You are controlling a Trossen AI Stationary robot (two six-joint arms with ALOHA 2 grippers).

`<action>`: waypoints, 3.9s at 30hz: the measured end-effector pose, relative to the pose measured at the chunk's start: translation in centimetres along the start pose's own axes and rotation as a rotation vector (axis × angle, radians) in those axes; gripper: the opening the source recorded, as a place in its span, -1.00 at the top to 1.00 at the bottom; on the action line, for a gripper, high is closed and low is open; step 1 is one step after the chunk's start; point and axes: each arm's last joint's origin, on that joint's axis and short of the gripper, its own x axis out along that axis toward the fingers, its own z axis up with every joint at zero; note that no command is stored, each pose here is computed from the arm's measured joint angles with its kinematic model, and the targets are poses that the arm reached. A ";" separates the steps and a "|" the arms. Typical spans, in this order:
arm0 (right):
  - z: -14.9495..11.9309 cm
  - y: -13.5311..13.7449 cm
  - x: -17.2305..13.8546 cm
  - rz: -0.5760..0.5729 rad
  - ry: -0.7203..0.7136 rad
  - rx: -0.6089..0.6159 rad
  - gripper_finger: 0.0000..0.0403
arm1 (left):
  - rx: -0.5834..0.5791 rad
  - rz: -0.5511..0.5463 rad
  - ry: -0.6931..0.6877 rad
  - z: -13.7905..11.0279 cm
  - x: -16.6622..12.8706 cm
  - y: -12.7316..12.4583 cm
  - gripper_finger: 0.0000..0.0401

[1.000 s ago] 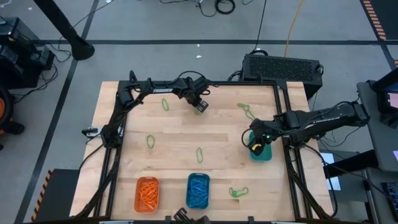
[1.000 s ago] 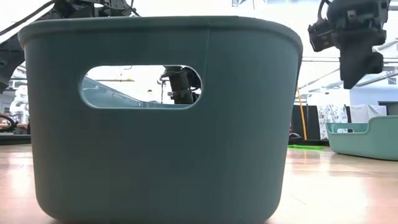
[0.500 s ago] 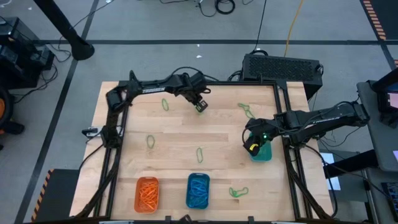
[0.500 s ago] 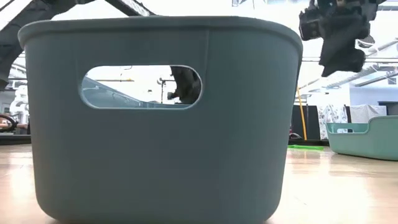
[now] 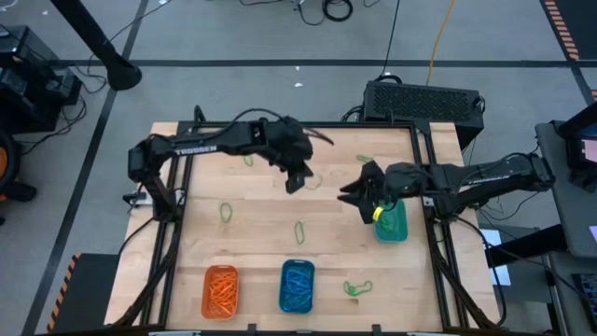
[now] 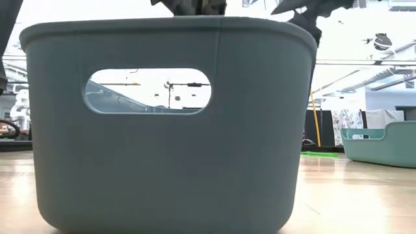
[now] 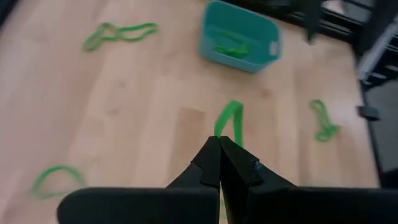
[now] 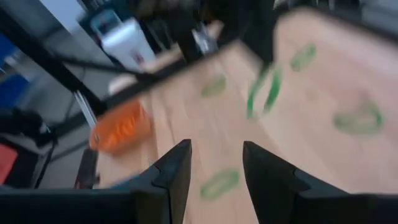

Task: Sort rubber bands into baskets
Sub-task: Put the green rubber band into the green bin

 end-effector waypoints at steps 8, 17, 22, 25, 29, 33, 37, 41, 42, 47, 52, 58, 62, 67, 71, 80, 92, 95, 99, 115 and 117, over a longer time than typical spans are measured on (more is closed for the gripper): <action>1.7 -0.1 0.4 0.041 -0.140 -0.025 0.32 | 0.060 -0.029 -0.002 -0.4 1.0 -4.8 1.00; 0.5 -0.4 3.8 0.058 -0.049 0.026 0.32 | 0.064 -0.021 -0.029 -0.4 1.3 -6.2 1.00; 0.1 -0.3 4.9 0.084 -0.021 0.049 0.32 | 0.062 -0.018 -0.023 -0.5 1.3 -6.2 1.00; -0.1 -0.4 5.1 0.096 0.000 0.054 0.32 | 0.062 -0.016 -0.022 -0.5 1.3 -6.2 1.00; -0.2 -0.5 5.3 0.084 0.015 0.051 0.39 | 0.062 -0.016 -0.021 -0.5 1.3 -6.2 1.00; -0.3 -0.5 5.3 0.082 0.016 0.036 0.71 | 0.064 -0.017 -0.021 -0.5 1.3 -6.2 0.98; -0.3 -0.5 5.3 0.080 0.011 -0.003 0.95 | 0.095 -0.019 -0.020 -0.5 1.3 -6.4 0.85; -0.3 -0.5 5.2 0.074 0.022 -0.007 0.99 | 0.129 -0.019 0.004 -0.8 1.3 -6.5 0.66; -0.4 -0.6 5.0 0.066 0.035 -0.007 0.99 | 0.137 -0.016 0.021 -1.0 1.3 -6.5 0.61; -1.2 -1.3 3.7 -0.010 0.151 0.022 1.00 | 0.116 0.007 0.161 -2.3 1.2 -6.0 0.40; -3.1 -2.5 1.6 -0.145 0.380 0.125 1.00 | 0.110 0.070 0.321 -3.7 0.7 -5.3 0.35; -5.3 -3.4 -1.1 -0.290 0.678 0.280 1.00 | 0.107 0.222 0.387 -5.0 -1.0 -5.0 0.34; -6.7 -3.4 -2.4 -0.399 0.838 0.340 1.00 | 0.088 0.305 0.303 -6.4 -3.5 -5.2 0.34; -7.6 -3.7 -3.6 -0.553 0.908 0.344 1.00 | 0.009 0.362 0.142 -9.2 -5.5 -4.6 0.34; -7.4 -4.1 -3.2 -0.623 0.837 0.306 1.00 | -0.071 0.334 0.028 -11.1 -5.1 -4.2 0.34; -7.4 -5.2 -1.9 -0.693 0.872 0.265 1.00 | -0.120 0.290 -0.020 -12.9 -5.6 -4.8 0.34; -8.1 -5.4 -0.7 -0.704 0.964 0.257 0.67 | -0.124 0.388 -0.192 -13.2 -10.6 -5.1 0.34; -8.1 -5.4 -0.7 -0.707 0.970 0.258 0.57 | -0.145 0.413 -0.213 -13.5 -11.4 -5.0 0.34; -8.1 -5.4 -0.7 -0.706 0.971 0.260 0.47 | -0.181 0.477 -0.192 -14.2 -12.0 -4.8 0.34; -1.4 -4.7 -0.6 -0.638 0.731 0.240 0.49 | -0.225 0.498 -0.127 -15.1 -10.8 -4.4 0.34; -0.1 -5.5 -0.8 -0.707 0.643 0.263 0.50 | -0.280 0.480 -0.151 -15.3 -10.3 -4.3 0.34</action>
